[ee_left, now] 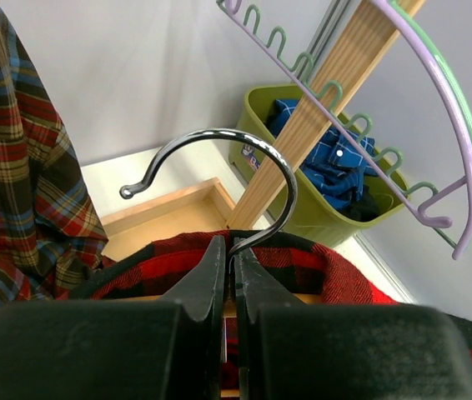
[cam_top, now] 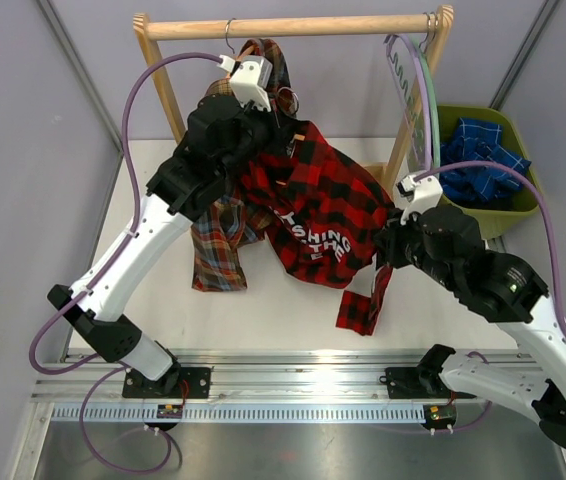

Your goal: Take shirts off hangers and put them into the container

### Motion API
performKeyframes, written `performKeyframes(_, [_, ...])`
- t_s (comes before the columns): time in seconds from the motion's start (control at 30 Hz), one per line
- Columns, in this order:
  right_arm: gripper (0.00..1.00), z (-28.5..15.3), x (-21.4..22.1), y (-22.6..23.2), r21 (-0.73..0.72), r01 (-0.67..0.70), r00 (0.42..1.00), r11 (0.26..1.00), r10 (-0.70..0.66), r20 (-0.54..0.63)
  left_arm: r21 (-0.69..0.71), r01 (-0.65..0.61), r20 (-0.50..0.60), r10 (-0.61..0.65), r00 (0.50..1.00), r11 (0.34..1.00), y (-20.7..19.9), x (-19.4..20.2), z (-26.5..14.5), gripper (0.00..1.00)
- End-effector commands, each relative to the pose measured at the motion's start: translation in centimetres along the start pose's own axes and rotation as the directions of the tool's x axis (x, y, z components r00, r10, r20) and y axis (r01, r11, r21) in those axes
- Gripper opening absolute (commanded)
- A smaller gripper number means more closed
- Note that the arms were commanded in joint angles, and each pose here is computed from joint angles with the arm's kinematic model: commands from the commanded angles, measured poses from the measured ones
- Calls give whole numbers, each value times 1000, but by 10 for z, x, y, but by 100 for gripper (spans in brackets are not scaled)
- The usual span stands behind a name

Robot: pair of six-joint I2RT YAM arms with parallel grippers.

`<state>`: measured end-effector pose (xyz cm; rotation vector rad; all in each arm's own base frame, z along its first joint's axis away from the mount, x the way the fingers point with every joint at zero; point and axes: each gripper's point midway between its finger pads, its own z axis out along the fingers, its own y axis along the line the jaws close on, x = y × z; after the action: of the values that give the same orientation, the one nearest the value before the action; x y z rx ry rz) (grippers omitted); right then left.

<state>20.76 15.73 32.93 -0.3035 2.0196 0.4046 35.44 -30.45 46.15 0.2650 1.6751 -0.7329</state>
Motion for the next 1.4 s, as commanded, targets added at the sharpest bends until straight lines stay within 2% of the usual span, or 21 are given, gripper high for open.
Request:
performKeyframes(0.0, [24,-19,1,2,-44,-42,999,998,42,14,53,-8,204,-3,979,999,-20,-75,-31,0])
performKeyframes(0.1, [29,-36,8,-2,-56,-68,998,996,68,6,39,-21,230,11,973,999,-20,-88,-34,0])
performKeyframes(0.23, [48,-52,12,-6,-66,-88,996,994,88,6,48,-22,240,10,971,999,-23,-93,-33,0])
performKeyframes(0.27, [48,-53,14,-7,-64,-87,996,994,87,2,51,-18,242,5,970,999,-24,-94,-33,0])
performKeyframes(0.33, [22,-53,15,-9,-56,-84,996,995,84,6,58,-12,237,-2,971,998,-25,-93,-32,0])
performKeyframes(0.37, [22,-52,15,-9,-56,-81,997,995,81,6,60,-11,238,-4,971,998,-25,-93,-33,0])
performKeyframes(0.4, [7,-51,16,-9,-57,-78,997,995,78,5,64,-10,235,-5,972,998,-26,-93,-33,0])
performKeyframes(0.43, [3,-51,15,-10,-50,-78,997,996,79,8,64,-10,234,-5,972,998,-26,-92,-33,0])
performKeyframes(0.57, [0,-49,14,-14,-28,-70,997,997,71,16,60,-12,238,-3,971,998,-25,-94,-36,0])
performKeyframes(0.67, [0,-56,12,-32,63,-107,994,992,105,45,46,-21,257,9,966,999,-23,-101,-45,0])
performKeyframes(0.7, [0,-60,10,-48,142,-127,990,982,117,76,40,-24,267,12,964,999,-23,-104,-48,0])
performKeyframes(0.83, [0,-90,20,-92,335,-253,965,908,213,154,-13,-40,335,42,941,999,-15,-128,-74,0])
performKeyframes(1.0, [0,-113,52,-135,558,-270,963,785,235,136,-45,-27,430,44,902,999,-10,-159,-116,0])
performKeyframes(1.2, [0,-143,49,-156,595,-413,911,690,305,278,-66,-3,532,38,846,998,-7,-187,-160,0])
performKeyframes(1.37, [0,-187,36,-176,448,-624,765,640,383,518,-119,-1,544,66,837,993,4,-189,-176,0])
